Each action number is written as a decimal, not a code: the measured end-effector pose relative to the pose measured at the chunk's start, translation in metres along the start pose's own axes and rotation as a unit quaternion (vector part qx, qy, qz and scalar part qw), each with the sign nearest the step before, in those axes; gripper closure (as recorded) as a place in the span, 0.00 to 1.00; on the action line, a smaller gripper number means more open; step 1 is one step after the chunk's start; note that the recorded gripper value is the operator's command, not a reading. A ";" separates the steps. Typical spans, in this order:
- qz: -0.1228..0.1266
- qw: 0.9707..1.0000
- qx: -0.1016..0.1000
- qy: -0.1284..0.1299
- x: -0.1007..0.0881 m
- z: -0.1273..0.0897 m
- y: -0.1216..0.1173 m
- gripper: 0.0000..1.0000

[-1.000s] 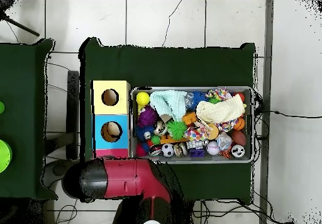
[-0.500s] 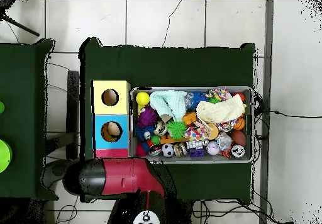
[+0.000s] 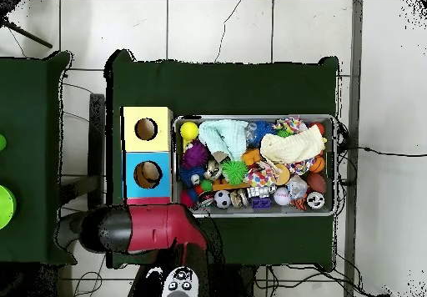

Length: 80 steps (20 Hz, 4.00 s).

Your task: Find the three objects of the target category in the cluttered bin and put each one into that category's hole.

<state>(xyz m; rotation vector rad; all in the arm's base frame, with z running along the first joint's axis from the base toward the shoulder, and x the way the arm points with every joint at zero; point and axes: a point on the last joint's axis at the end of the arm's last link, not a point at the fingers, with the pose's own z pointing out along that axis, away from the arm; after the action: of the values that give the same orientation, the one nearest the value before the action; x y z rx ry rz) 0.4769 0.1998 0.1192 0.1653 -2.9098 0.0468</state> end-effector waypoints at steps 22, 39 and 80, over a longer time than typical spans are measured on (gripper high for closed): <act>0.007 0.999 0.027 0.026 -0.044 -0.029 0.057 1.00; 0.032 0.999 0.021 0.019 -0.097 -0.014 0.027 1.00; 0.057 0.996 -0.062 0.004 -0.165 0.003 -0.019 1.00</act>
<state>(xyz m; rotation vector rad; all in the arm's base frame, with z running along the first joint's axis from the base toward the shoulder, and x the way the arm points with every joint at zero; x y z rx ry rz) 0.6387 0.1982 0.0796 -0.0205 -2.8997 -0.1140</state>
